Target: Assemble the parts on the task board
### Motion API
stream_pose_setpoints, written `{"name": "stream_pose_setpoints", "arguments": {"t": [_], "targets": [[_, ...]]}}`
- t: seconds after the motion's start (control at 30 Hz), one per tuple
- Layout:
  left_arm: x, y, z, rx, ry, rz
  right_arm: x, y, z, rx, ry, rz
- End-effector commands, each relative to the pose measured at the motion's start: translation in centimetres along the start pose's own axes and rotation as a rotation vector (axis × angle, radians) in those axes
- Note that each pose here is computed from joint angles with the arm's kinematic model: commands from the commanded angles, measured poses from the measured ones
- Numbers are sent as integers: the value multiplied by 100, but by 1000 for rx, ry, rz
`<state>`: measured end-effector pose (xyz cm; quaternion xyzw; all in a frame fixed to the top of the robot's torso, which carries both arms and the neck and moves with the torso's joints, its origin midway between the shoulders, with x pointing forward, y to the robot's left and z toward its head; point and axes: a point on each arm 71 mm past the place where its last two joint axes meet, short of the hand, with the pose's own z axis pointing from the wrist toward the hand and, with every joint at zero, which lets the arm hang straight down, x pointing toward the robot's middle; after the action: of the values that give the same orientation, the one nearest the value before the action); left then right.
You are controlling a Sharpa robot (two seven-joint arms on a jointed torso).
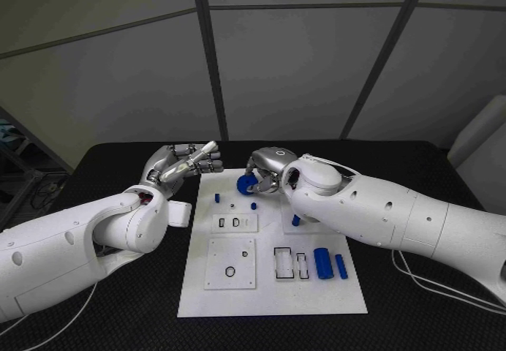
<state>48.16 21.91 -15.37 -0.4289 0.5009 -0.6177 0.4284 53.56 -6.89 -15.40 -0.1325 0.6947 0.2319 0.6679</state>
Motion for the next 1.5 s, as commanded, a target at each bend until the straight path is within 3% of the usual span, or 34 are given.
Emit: {"name": "stream_pose_setpoints", "arguments": {"t": [0.03, 0.4, 1.0, 1.2, 1.5], "targets": [[16, -15, 5, 8, 14, 0, 10, 7, 8, -2, 21, -18], [12, -14, 5, 7, 14, 1, 20, -7, 11, 3, 32, -19], [7, -11, 6, 4, 12, 2, 65, -72, -3, 27, 96, 4], [3, -12, 5, 3, 10, 3, 46, -106, -24, 37, 78, 11], [-8, -11, 3, 3, 6, 4, -27, -175, -99, 43, 7, 21]]}}
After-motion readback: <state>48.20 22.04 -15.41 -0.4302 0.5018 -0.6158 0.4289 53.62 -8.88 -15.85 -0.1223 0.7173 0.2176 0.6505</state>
